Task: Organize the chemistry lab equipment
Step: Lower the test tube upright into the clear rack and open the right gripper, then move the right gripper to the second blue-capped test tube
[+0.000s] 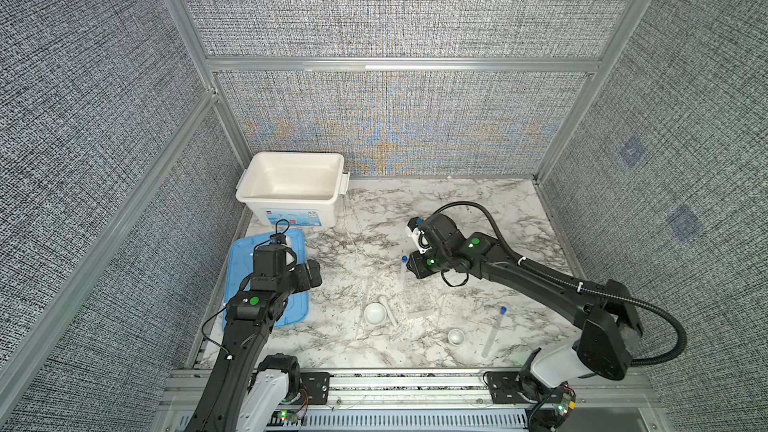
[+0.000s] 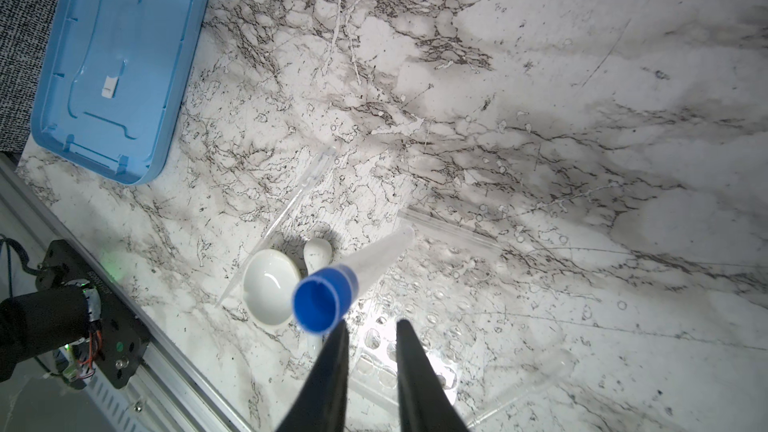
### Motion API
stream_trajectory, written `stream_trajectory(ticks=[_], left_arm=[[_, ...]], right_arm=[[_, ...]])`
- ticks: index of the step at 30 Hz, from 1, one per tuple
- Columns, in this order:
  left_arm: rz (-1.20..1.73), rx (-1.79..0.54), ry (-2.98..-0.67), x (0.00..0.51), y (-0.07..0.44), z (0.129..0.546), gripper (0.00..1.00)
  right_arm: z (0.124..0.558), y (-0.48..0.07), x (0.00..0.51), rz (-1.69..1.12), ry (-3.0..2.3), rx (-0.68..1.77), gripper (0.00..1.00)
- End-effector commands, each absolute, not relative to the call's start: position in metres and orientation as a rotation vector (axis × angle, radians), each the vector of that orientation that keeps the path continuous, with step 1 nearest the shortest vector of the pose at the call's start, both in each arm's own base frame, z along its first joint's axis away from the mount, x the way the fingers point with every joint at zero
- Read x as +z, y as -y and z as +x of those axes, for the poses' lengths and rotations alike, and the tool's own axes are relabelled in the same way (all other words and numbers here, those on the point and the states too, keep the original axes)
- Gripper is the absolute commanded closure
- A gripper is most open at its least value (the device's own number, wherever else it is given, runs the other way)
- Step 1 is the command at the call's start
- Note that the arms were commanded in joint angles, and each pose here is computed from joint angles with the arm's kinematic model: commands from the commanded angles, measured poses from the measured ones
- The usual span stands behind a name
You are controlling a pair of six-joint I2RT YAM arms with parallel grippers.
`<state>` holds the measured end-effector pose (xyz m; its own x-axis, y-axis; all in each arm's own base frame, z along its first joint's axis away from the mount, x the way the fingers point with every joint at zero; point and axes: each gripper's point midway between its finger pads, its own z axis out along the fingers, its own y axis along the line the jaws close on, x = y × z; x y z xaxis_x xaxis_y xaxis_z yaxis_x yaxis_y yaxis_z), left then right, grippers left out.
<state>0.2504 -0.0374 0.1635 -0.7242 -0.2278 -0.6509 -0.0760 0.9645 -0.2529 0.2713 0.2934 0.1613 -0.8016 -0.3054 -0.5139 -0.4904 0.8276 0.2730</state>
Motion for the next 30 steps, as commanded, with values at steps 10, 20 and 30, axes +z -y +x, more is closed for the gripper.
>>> stream_trajectory(ticks=[10,20,30], left_arm=[[-0.207,-0.272,-2.358,0.167,0.038,0.253,0.01],[-0.203,-0.287,-2.353,0.168,0.039,0.252,0.01],[-0.194,-0.299,-2.355,0.169,0.042,0.254,0.01]], right_arm=[[0.267,-0.232,0.183,-0.386,-2.547,0.419,0.66],[0.253,-0.077,0.143,0.234,-2.748,0.061,0.41],[0.236,-0.002,0.098,0.615,-2.991,0.018,0.30]])
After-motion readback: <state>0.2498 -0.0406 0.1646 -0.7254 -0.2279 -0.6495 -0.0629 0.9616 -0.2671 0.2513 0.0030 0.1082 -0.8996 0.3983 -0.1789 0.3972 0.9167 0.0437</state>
